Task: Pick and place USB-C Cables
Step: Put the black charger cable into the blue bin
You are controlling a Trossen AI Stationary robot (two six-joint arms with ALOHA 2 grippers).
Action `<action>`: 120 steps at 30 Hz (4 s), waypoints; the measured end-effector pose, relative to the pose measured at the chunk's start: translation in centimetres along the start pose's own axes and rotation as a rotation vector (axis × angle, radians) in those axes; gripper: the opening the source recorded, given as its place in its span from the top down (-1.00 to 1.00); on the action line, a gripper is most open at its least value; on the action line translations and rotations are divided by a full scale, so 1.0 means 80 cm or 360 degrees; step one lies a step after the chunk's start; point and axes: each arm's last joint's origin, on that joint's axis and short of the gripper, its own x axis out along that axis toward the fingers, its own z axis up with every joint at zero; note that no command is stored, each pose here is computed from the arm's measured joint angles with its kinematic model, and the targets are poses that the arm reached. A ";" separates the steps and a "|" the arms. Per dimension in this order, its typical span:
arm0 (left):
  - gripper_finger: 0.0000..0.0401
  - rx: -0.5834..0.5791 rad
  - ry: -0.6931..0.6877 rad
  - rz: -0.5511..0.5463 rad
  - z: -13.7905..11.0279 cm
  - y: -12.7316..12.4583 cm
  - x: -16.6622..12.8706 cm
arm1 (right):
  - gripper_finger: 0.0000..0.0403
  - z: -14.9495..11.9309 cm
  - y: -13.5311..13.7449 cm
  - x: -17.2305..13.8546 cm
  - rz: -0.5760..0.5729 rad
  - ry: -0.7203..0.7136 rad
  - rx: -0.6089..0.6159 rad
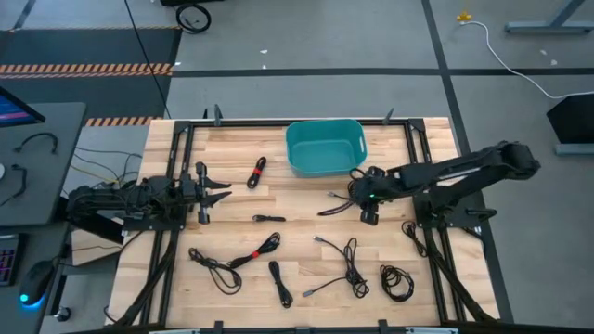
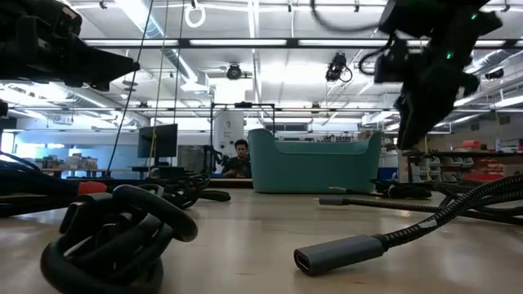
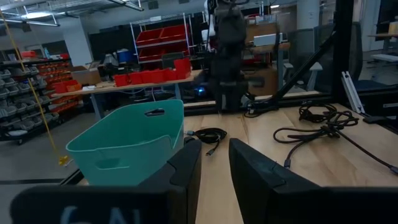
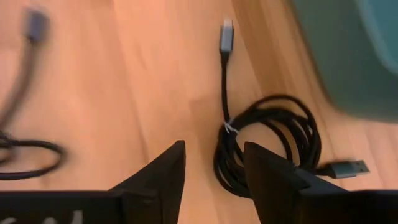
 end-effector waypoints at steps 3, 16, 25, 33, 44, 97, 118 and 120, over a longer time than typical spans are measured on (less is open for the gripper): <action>0.55 0.0000 0.0000 0.0001 0.000 0.000 0.000 | 0.14 0.001 -0.001 0.023 -0.0045 0.0109 -0.0008; 0.55 0.0000 0.0000 0.0000 0.000 0.000 0.000 | 0.45 0.000 -0.010 0.092 -0.0054 0.0424 -0.0073; 0.57 -0.0001 -0.0001 0.0001 0.000 0.000 0.000 | 0.88 0.015 -0.008 0.055 0.0228 0.0373 -0.0019; 0.56 0.0001 0.0004 -0.0001 0.000 0.000 0.000 | 0.89 0.134 -0.010 -0.050 0.0640 -0.0388 0.0023; 0.54 0.0000 0.0001 0.0000 0.000 0.000 0.000 | 0.89 0.175 -0.157 0.044 0.0189 0.0038 0.0461; 0.55 0.0000 0.0000 0.0001 0.000 0.000 0.000 | 0.04 -0.074 0.190 -0.065 0.0227 0.0820 0.1029; 0.55 0.0000 -0.0002 0.0001 0.000 0.000 0.000 | 0.93 -0.125 0.195 0.000 0.0066 0.0824 0.0946; 0.54 -0.0001 -0.0004 0.0001 0.000 0.000 0.000 | 0.90 -0.111 0.188 -0.011 0.0040 0.0768 0.0985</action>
